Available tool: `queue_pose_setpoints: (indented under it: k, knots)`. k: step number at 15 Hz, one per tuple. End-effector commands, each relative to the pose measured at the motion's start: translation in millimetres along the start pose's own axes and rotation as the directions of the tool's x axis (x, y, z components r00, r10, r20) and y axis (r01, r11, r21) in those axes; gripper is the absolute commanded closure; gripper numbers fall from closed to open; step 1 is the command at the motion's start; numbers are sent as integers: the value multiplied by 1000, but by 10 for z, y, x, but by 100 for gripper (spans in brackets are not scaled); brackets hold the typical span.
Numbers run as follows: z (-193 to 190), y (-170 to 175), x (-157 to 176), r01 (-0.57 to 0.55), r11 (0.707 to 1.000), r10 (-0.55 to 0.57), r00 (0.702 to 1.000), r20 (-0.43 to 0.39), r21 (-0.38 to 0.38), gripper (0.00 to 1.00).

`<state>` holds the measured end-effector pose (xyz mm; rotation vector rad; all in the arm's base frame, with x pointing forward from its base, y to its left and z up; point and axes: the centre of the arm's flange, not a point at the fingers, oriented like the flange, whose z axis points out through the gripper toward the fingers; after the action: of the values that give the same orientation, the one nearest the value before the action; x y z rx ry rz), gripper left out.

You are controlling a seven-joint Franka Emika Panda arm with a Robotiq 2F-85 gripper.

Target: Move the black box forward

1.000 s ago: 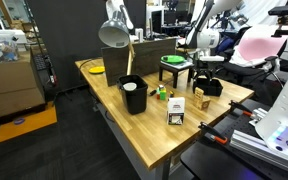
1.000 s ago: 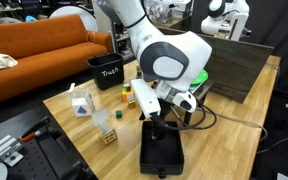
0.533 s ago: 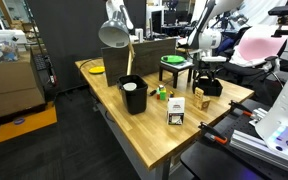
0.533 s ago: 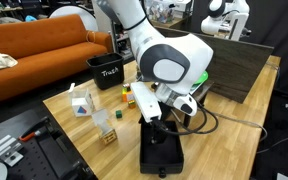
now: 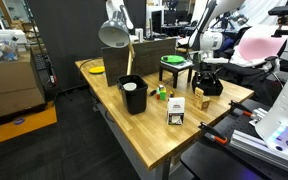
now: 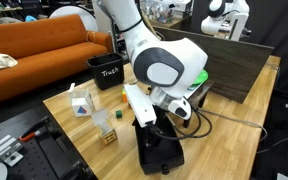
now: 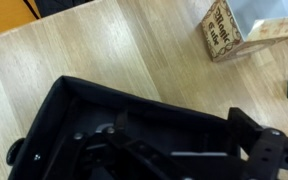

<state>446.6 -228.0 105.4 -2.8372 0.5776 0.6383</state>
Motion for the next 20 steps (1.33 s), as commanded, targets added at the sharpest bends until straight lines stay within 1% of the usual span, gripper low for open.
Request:
queue_pose_setpoints:
  k: [1, 6, 12, 15, 20]
  knots:
    - [-58, 97, -103, 11, 1000, -11, 1000, -21, 3, 0]
    - [-175, 223, -118, -1, 1000, 1, 999, -43, 7, 0]
    - [-266, 207, -229, 27, 999, -25, 997, -69, 22, 0]
    - [-282, 155, -333, 62, 998, -61, 995, -75, 19, 0]
    - [-378, -71, -412, 176, 984, -175, 981, -84, 5, 0]
